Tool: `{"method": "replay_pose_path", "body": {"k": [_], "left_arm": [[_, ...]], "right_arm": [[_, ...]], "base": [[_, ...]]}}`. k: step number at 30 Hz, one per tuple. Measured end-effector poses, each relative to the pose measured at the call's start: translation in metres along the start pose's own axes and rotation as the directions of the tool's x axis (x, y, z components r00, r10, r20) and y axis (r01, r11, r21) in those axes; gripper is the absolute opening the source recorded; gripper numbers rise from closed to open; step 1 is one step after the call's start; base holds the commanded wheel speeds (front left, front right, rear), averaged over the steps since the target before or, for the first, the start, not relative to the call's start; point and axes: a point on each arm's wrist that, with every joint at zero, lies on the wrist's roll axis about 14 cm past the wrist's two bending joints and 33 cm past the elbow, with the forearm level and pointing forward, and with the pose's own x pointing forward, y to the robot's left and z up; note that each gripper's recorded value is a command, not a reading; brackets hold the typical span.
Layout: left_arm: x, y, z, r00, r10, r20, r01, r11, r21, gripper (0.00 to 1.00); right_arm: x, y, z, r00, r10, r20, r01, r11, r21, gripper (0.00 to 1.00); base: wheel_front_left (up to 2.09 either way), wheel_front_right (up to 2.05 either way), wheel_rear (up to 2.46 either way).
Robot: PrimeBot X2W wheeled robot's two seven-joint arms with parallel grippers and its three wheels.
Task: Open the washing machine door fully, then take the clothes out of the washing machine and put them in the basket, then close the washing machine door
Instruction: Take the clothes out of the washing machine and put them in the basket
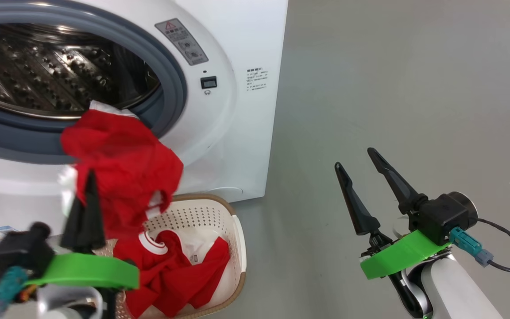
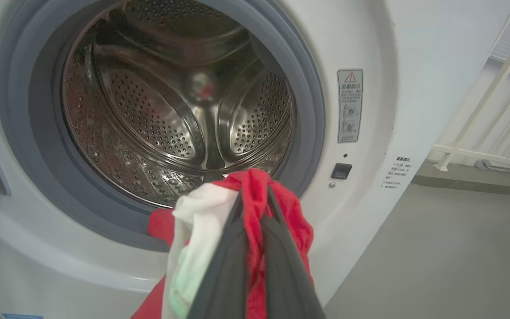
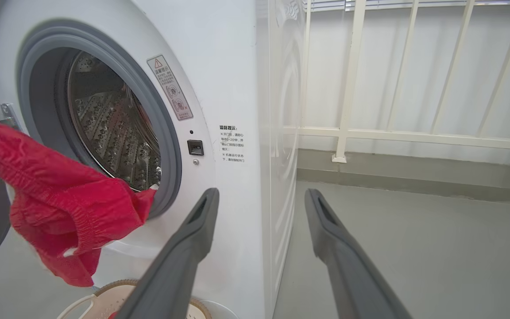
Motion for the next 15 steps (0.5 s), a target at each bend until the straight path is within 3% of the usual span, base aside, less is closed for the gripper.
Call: {"method": "replay_pose_path", "body": {"k": [6,15], "left_arm": [[-0.007,0.001,-0.063,0.980,0.024,-0.195,-0.034,0.998,-0.048,0.00],[-0.001,0.015,-0.145,0.912,0.058,-0.406,-0.068,0.998,-0.010,0.00]], "right_arm": [[0.001,-0.001,-0.008,1.000,-0.004,-0.022,0.004,1.000,0.005,1.00],[0.005,-0.007,-0.024,0.998,-0.017,-0.061,0.018,1.000,0.012,1.00]], "base": [[0.00,0.00,0.00],[0.00,0.00,0.00]]}}
